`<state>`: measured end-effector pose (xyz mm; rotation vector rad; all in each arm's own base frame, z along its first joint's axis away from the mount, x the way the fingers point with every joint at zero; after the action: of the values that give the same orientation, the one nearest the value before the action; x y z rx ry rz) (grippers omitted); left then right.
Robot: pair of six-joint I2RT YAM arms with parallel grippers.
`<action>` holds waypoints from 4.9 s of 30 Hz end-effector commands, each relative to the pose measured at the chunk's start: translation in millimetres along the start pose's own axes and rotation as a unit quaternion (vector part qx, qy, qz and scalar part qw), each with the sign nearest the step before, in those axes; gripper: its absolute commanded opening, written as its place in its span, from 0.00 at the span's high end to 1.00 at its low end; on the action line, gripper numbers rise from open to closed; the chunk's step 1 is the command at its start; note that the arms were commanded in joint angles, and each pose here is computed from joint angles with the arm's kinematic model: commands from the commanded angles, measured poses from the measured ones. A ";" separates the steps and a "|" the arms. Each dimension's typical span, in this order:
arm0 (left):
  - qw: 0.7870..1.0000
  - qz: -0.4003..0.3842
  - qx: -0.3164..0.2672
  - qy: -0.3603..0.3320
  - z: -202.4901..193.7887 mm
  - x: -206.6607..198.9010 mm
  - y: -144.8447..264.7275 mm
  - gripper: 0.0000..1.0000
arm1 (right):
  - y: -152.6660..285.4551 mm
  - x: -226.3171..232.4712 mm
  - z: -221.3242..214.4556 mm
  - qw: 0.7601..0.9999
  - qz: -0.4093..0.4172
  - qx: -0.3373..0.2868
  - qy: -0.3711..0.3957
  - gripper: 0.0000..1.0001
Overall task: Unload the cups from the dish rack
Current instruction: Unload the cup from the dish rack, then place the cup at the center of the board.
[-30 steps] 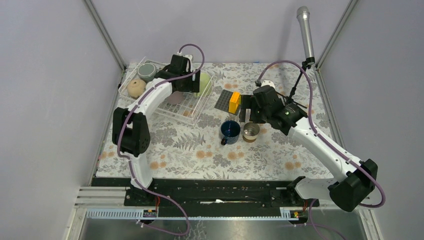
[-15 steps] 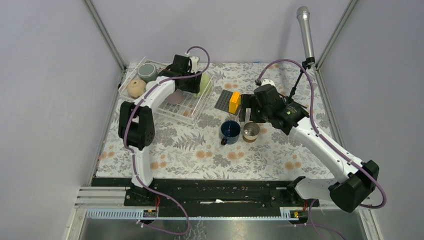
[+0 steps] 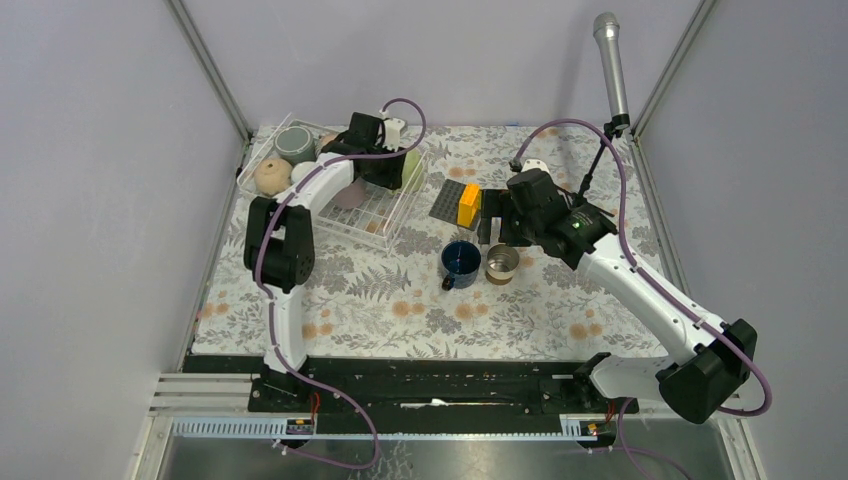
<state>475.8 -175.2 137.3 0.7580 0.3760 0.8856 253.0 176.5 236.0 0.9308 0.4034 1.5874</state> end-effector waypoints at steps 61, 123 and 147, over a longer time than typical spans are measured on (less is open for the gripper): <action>0.966 0.182 -0.182 -0.034 131.2 10.4 141.0 1.00 | 18.3 6.0 11.2 0.999 0.022 -0.036 -0.017 0.00; 0.895 -0.341 -0.270 0.101 138.7 -204.1 271.2 1.00 | 85.6 55.2 99.1 0.824 0.503 -0.166 -0.200 0.00; 0.830 -0.473 -0.260 0.140 122.7 -250.7 261.0 1.00 | 104.9 71.2 108.6 0.764 0.588 -0.143 -0.223 0.35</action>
<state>268.7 -326.2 358.7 0.0186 0.8264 0.1901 278.5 195.1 381.5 1.4234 -0.8887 2.2247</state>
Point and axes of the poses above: each gripper's point midway between its finger pads, its own y axis back along the fingers, its own x axis along the line the jaws close on, z = x × y, the point moved 4 cm from there along y, back along the fingers, and after that the axes turned 10 degrees about -y, right-handed, at the moved point
